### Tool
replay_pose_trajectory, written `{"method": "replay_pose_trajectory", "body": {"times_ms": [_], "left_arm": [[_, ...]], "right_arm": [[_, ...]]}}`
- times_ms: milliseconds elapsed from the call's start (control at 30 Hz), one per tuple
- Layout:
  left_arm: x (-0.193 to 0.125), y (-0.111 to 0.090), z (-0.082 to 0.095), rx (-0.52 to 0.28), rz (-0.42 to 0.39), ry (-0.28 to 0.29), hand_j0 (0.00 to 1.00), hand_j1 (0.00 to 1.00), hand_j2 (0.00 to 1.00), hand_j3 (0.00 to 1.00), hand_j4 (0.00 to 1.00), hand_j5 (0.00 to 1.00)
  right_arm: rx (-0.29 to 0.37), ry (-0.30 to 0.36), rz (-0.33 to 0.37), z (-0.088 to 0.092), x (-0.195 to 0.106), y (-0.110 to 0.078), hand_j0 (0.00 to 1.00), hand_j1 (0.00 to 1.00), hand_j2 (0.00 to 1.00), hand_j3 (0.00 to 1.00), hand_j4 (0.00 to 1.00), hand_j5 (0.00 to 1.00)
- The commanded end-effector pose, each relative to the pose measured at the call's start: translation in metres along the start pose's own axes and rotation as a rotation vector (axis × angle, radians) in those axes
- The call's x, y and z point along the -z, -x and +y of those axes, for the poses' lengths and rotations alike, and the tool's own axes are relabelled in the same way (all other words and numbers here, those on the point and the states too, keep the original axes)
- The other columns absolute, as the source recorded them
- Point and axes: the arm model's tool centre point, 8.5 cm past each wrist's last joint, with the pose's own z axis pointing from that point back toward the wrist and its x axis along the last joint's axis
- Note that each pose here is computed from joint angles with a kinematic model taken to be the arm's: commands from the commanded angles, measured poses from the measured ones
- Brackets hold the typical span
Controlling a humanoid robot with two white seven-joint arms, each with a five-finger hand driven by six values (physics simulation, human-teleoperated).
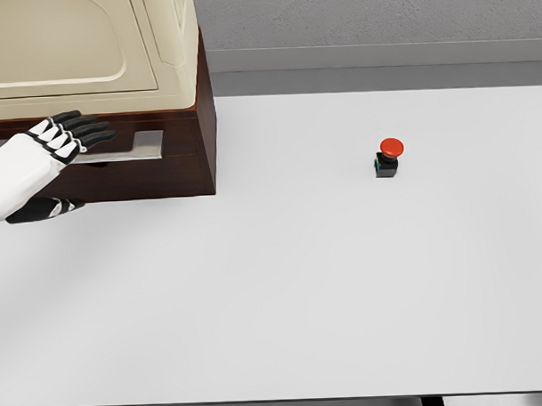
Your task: Open the cabinet drawer with left arm, and place a switch into the drawer with right arm
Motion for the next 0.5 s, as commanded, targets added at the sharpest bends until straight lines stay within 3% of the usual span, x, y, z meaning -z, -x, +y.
{"method": "replay_pose_trajectory", "body": {"times_ms": [0,67,133,200,300,400,467], "left_arm": [[-0.001,0.001,0.0,-0.006,0.003,-0.003,1.0,1.0,1.0,1.0,1.0,1.0],[-0.001,0.001,0.0,-0.004,0.003,-0.001,1.0,1.0,1.0,1.0,1.0,1.0],[-0.001,0.001,0.0,-0.005,0.003,-0.002,1.0,1.0,1.0,1.0,1.0,1.0],[-0.001,0.001,0.0,-0.003,0.003,-0.001,1.0,1.0,1.0,1.0,1.0,1.0],[-0.002,0.003,0.0,-0.003,0.01,0.0,1.0,1.0,1.0,1.0,1.0,1.0],[-0.002,0.005,-0.001,-0.003,0.015,0.002,1.0,1.0,1.0,1.0,1.0,1.0],[-0.004,0.008,-0.003,-0.006,0.027,0.01,1.0,1.0,1.0,1.0,1.0,1.0]], "right_arm": [[-0.053,0.037,-0.101,-0.014,0.012,-0.034,1.0,1.0,1.0,1.0,1.0,1.0],[-0.129,-0.004,-0.186,-0.01,0.03,-0.067,1.0,1.0,1.0,1.0,1.0,1.0],[-0.287,-0.101,-0.327,-0.007,0.069,-0.128,1.0,1.0,1.0,1.0,1.0,1.0],[-0.36,-0.157,-0.438,0.004,0.083,-0.17,1.0,1.0,1.0,1.0,1.0,1.0],[-0.355,-0.158,-0.554,0.02,0.106,-0.207,1.0,1.0,1.0,1.0,1.0,1.0],[-0.371,-0.208,-0.608,0.032,0.122,-0.226,1.0,1.0,1.0,1.0,1.0,1.0],[-0.382,-0.218,-0.613,0.037,0.124,-0.229,1.0,1.0,1.0,1.0,1.0,1.0]]}}
